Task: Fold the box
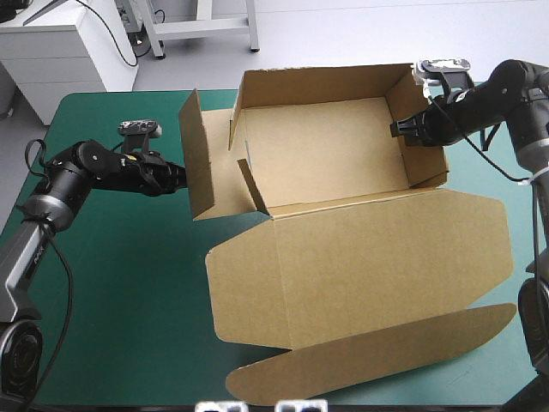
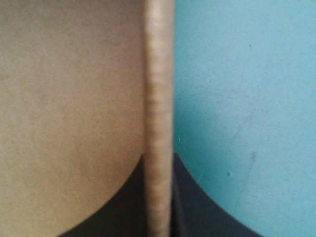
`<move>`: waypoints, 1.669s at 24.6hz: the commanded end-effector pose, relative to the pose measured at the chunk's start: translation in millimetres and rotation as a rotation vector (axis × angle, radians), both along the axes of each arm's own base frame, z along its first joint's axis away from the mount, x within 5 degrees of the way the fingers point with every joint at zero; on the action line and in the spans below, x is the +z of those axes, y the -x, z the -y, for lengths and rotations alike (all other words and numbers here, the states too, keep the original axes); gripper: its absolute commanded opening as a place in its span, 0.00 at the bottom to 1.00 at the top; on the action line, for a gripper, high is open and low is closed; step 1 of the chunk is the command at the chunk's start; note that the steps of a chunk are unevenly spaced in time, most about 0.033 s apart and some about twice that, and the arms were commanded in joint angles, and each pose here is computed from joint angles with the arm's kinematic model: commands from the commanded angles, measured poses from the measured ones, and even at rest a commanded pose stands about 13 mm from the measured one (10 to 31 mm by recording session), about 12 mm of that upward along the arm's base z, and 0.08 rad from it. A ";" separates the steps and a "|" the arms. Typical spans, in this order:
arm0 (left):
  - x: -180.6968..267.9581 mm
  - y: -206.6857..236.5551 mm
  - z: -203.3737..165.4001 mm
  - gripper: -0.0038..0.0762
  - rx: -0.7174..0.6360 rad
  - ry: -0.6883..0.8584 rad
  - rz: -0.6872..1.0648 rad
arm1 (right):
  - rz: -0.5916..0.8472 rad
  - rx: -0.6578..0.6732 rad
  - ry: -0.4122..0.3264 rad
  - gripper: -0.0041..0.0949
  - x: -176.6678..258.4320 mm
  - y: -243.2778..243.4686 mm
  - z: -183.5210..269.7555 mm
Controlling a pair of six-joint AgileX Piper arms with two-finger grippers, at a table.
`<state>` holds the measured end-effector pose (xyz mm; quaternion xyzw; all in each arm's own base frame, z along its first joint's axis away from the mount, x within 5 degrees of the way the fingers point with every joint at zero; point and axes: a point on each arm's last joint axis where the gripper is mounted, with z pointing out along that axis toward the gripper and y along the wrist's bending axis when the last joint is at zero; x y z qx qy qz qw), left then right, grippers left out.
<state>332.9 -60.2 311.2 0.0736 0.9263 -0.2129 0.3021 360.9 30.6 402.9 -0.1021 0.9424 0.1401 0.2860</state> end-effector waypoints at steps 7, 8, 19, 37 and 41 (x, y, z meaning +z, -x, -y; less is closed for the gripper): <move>46.8 13.5 30.0 0.06 -0.235 0.364 0.189 | 0.090 0.025 -0.050 0.02 30.6 17.0 -2.2; 48.9 15.1 32.0 0.06 -0.259 0.391 0.193 | 0.090 0.025 -0.050 0.02 30.6 17.0 -2.2; 76.3 28.4 45.2 0.06 -0.406 0.698 0.214 | 0.090 0.029 -0.033 0.02 30.0 17.1 -3.7; 101.2 36.2 47.7 0.87 -0.523 0.696 0.248 | 0.222 -0.057 -0.022 0.02 37.4 10.0 -44.8; 93.5 26.9 43.2 0.86 -0.395 0.610 0.220 | 0.236 -0.060 -0.066 0.02 39.6 9.1 -47.5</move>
